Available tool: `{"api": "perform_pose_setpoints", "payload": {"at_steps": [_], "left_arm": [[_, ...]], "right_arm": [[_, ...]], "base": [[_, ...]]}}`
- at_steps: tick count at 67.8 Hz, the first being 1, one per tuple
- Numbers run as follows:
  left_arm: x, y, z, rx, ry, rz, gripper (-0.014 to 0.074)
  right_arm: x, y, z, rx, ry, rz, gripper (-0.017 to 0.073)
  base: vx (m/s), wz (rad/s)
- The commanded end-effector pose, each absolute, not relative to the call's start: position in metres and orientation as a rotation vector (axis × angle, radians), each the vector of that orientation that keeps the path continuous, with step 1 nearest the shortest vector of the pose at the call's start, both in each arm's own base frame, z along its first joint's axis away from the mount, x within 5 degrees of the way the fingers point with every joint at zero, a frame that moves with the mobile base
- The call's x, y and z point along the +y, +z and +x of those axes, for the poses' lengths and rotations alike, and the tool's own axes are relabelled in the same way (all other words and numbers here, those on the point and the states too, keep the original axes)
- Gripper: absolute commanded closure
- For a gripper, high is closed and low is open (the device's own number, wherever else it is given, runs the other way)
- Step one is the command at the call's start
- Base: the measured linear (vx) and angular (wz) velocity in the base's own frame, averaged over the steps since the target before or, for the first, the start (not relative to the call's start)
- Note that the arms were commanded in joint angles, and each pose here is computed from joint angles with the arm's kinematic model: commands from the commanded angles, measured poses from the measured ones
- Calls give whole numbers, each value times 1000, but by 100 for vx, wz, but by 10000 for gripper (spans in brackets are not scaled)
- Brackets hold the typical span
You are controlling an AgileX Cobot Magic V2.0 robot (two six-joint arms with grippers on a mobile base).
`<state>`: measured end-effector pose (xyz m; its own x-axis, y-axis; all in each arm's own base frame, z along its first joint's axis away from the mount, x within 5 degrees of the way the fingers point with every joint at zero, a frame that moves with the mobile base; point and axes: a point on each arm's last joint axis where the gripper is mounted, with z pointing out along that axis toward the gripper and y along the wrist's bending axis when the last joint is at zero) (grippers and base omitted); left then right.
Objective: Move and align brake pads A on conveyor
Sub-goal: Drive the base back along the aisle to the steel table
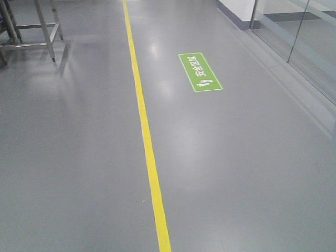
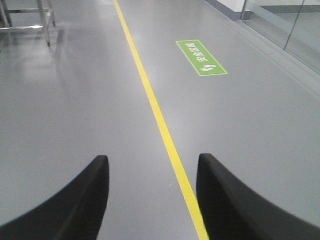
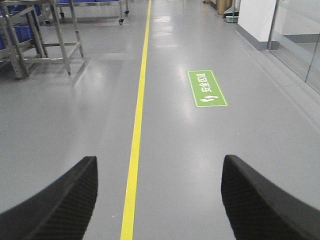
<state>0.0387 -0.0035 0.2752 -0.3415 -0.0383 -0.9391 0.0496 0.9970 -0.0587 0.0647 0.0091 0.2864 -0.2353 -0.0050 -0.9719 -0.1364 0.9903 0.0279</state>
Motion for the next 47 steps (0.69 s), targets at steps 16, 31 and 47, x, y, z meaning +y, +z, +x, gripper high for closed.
{"api": "perform_pose_setpoints", "payload": {"at_steps": [16, 31, 47], "left_arm": [[-4, 288, 41, 1835, -103, 5, 222], [-4, 288, 41, 1835, -103, 5, 222], [-4, 288, 41, 1835, -103, 5, 222]], "right_arm": [[9, 301, 66, 1717, 119, -100, 54], [9, 301, 66, 1717, 119, -100, 54], [9, 301, 66, 1717, 119, -100, 54]], "base": [[25, -2], [39, 25], [49, 29]]}}
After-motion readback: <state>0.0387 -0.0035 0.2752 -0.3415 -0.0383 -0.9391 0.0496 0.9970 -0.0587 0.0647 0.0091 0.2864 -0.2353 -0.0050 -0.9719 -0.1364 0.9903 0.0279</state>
